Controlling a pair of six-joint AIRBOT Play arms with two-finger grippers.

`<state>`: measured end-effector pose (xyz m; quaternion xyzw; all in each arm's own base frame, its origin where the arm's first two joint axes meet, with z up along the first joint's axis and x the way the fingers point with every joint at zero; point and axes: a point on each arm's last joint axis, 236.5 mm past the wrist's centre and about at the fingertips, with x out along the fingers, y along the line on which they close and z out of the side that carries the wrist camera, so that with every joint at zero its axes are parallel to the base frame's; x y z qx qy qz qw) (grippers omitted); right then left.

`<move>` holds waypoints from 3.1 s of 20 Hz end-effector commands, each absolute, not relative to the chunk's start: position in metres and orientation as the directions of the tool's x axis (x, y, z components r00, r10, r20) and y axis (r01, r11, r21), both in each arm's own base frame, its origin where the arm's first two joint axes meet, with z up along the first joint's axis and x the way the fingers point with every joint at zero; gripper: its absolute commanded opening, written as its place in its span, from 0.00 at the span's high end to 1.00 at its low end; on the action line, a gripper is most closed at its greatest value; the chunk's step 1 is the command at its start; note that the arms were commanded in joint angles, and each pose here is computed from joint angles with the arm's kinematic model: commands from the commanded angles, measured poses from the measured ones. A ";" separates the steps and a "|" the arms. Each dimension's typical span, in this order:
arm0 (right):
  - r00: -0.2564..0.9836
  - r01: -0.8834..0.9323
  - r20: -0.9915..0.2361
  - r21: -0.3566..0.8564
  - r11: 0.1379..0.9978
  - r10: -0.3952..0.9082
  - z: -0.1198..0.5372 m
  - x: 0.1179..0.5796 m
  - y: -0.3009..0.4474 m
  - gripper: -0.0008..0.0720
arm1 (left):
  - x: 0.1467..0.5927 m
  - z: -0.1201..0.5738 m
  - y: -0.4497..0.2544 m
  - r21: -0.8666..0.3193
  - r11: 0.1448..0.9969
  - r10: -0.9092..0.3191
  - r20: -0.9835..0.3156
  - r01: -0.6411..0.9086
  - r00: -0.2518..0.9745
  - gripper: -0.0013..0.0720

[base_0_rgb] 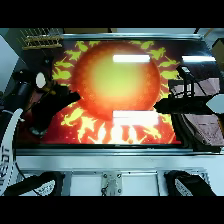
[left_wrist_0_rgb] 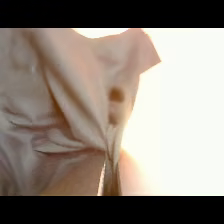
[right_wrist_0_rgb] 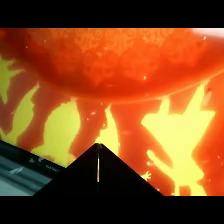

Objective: Fold the clothes and pants, and hang the long-sleeved shirts on hangers.

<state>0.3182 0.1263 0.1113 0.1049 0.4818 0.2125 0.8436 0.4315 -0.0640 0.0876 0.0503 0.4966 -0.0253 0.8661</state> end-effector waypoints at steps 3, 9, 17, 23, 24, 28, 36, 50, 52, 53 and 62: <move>0.437 -0.255 -0.725 0.469 0.846 0.533 0.122 0.316 0.144 0.96 | 0.361 0.309 -0.225 -0.056 0.879 -0.438 -0.487 0.474 0.755 0.97; 0.675 -0.261 -0.593 0.366 0.893 0.440 0.197 0.355 0.094 0.96 | 0.270 0.428 -0.262 -0.099 0.743 -0.665 -0.219 0.662 0.714 0.97; 0.780 -0.154 -0.531 0.350 0.924 0.332 0.226 0.358 0.046 0.95 | 0.352 0.228 -0.226 -0.181 0.912 -0.393 -0.642 0.368 0.659 0.97; 0.582 -0.166 -0.701 0.394 0.904 0.413 0.134 0.354 0.069 0.10 | 0.422 0.069 -0.160 -0.276 0.960 -0.262 -0.843 0.040 0.470 0.97; 0.520 -0.200 -0.732 0.397 0.896 0.440 0.110 0.348 0.084 0.10 | 0.427 0.055 -0.150 -0.289 0.957 -0.257 -0.858 -0.004 0.444 0.97; 0.221 -0.359 -0.838 0.406 0.840 0.499 0.011 0.303 0.143 0.10 | 0.434 0.024 -0.125 -0.320 0.942 -0.260 -0.890 -0.105 0.375 0.97; -0.175 -0.541 -0.884 0.454 0.708 0.433 -0.087 0.253 0.146 0.10 | 0.433 0.021 -0.123 -0.294 0.953 -0.251 -0.896 -0.067 0.365 0.97; 0.059 -0.534 -0.907 0.324 0.781 0.417 -0.048 0.318 0.143 0.96 | 0.449 0.084 -0.114 -0.315 0.948 -0.257 -0.826 -0.033 0.502 0.97; 0.288 -0.549 -0.853 0.226 0.804 0.436 0.041 0.364 0.129 0.96 | 0.455 0.178 -0.106 -0.345 0.938 -0.271 -0.695 0.022 0.666 0.97; 0.428 -0.531 -0.792 0.170 0.830 0.436 0.100 0.383 0.120 0.96 | 0.447 0.234 -0.104 -0.356 0.932 -0.280 -0.604 0.062 0.746 0.97; 0.944 -0.329 0.019 0.019 0.944 0.329 0.461 0.314 0.077 0.96 | 0.249 0.493 -0.111 -0.328 0.853 -0.427 0.008 0.406 0.904 0.97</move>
